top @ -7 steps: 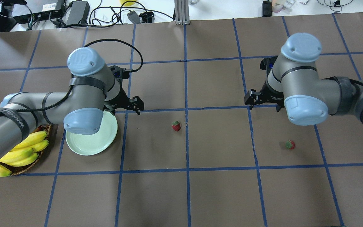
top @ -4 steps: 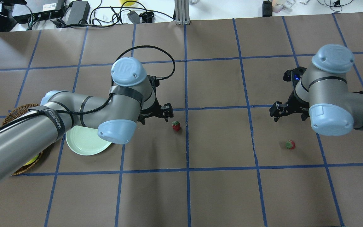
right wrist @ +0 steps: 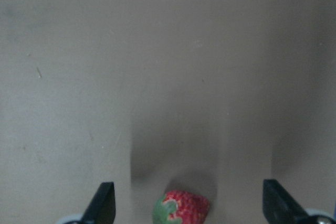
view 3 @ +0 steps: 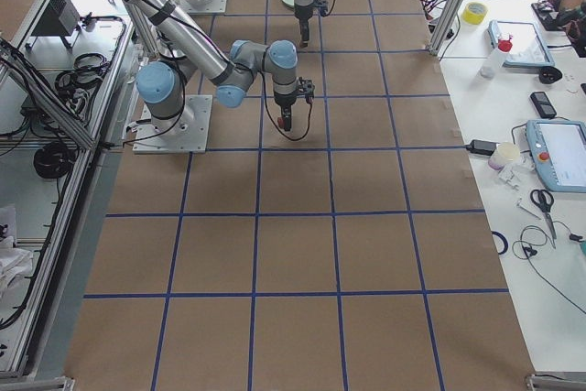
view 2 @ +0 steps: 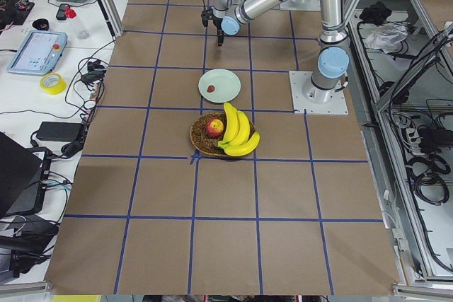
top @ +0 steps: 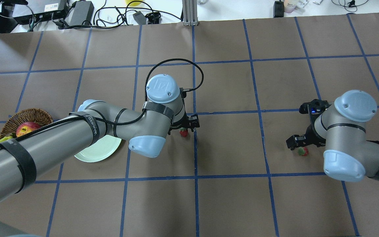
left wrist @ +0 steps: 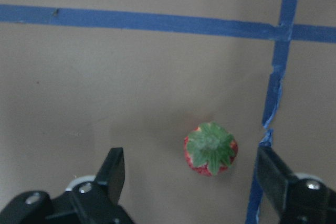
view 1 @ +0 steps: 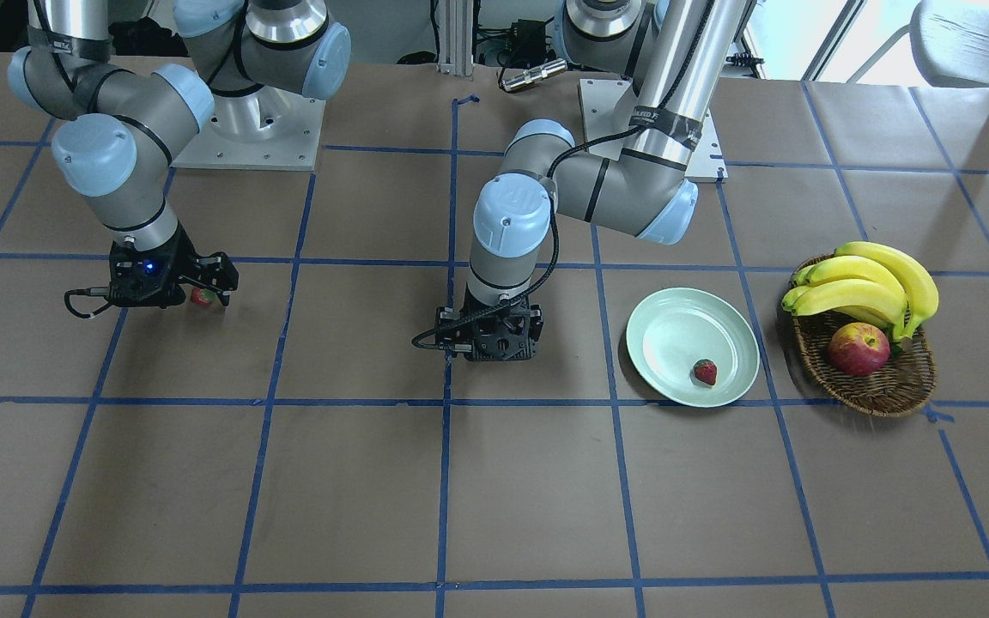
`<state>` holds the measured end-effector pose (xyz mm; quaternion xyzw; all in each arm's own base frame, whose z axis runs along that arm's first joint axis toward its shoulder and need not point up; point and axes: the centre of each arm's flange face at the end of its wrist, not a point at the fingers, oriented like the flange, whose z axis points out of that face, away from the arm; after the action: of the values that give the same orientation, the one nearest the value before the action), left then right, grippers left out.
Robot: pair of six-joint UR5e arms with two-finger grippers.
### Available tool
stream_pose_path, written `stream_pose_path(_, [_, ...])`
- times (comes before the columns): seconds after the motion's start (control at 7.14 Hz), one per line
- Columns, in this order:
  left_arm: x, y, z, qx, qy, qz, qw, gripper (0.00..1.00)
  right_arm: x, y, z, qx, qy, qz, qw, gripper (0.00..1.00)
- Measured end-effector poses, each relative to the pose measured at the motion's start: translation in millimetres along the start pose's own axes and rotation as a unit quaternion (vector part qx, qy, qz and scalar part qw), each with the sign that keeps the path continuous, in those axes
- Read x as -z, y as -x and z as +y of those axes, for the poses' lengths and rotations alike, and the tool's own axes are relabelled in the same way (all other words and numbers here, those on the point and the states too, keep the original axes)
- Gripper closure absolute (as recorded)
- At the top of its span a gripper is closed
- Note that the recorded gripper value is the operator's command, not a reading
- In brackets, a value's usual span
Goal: Collect all strawberries into plate
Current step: 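Grasp the mid-table strawberry with left gripper while right grasps the last strawberry, then release the strawberry onto the plate with left gripper while right sets its strawberry mid-table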
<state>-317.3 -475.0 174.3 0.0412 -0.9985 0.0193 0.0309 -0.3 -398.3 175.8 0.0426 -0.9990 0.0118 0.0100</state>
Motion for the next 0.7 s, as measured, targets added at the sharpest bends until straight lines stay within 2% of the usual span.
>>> stream_pose_path(0.14, [-3.3, -1.7, -1.9, 0.001, 0.001, 0.0, 1.0, 0.37, -5.3, 2.2, 6.7, 0.004, 0.001, -0.003, 1.0, 0.48])
stream_pose_path(0.28, [-4.7, -2.7, -2.6, 0.007, 0.002, 0.0, 1.0, 0.4, -7.2, 3.0, 9.7, 0.006, 0.001, -0.002, 1.0, 0.75])
stream_pose_path(0.42, [-5.3, -4.6, -1.4, 0.012, 0.003, 0.002, 0.9999, 0.57, -7.4, 2.7, 10.2, 0.008, 0.0, 0.0, 1.0, 0.89])
stream_pose_path(0.56, [-5.7, -7.2, 0.7, 0.012, 0.005, 0.004, 0.9999, 0.78, -6.4, 2.0, 9.6, 0.008, -0.001, 0.002, 1.0, 0.9])
stream_pose_path(0.7, [-5.6, -8.5, 1.6, 0.01, 0.006, 0.004, 0.9999, 0.9, -5.3, 1.6, 8.5, 0.006, -0.003, 0.003, 1.0, 0.89])
